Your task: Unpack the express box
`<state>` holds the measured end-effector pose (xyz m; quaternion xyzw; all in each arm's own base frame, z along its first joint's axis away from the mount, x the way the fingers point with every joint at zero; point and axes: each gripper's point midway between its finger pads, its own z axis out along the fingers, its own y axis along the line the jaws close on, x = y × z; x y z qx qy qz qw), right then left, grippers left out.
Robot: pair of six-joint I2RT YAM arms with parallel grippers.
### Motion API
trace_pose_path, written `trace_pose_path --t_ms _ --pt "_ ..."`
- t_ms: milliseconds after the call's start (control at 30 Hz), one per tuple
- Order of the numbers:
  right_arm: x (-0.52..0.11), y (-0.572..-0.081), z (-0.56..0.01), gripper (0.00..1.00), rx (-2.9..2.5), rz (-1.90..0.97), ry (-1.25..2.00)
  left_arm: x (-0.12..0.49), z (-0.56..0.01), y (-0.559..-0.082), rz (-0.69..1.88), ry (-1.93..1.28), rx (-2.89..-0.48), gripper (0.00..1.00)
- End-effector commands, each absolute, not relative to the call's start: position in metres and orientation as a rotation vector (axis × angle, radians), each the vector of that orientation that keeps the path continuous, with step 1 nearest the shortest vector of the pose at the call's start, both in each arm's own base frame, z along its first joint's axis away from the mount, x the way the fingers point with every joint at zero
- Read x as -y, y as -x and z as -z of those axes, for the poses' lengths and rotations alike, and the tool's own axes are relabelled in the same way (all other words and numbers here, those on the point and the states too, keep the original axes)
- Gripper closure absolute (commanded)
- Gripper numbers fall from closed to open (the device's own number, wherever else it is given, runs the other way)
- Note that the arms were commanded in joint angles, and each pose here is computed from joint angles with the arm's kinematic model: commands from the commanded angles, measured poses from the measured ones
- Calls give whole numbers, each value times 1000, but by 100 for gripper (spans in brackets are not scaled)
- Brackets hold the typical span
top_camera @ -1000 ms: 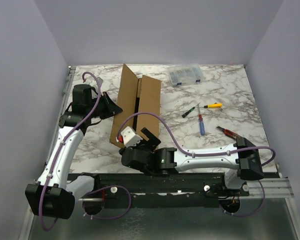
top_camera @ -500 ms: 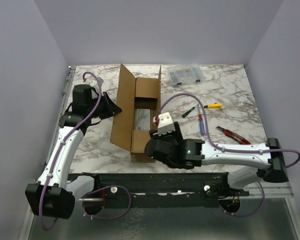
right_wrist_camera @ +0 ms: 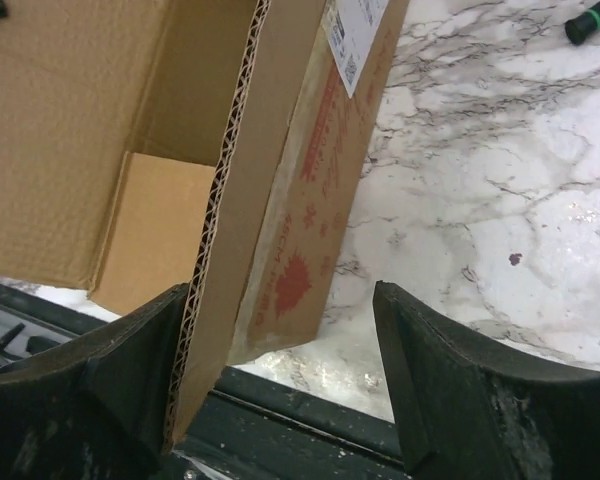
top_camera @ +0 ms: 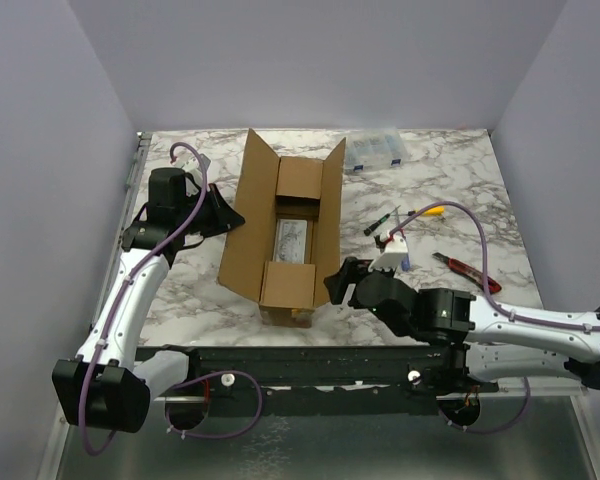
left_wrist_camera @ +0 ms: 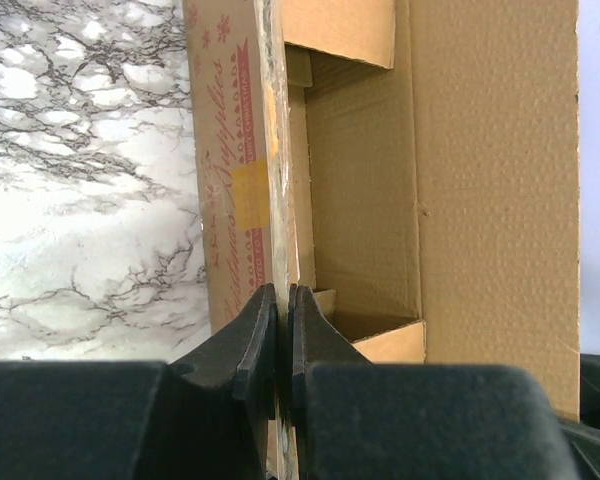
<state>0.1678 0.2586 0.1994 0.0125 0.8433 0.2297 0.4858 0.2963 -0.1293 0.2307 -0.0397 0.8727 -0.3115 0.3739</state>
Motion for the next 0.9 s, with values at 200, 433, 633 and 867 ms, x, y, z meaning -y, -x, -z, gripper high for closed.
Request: trace_pose_path --t_ms 200,433,633,867 --pt "-271 -200 -229 21 -2173 -747 34 128 -233 -304 763 38 -2211 100" --pt "-261 -231 -225 30 -2206 -857 34 121 -230 -308 717 64 -2206 100" --pt "-239 -237 -166 41 -2314 -844 -29 123 -231 -310 726 59 -2197 100" --pt "-225 -239 -137 53 -2352 -715 24 136 -216 -306 827 32 -2235 96"
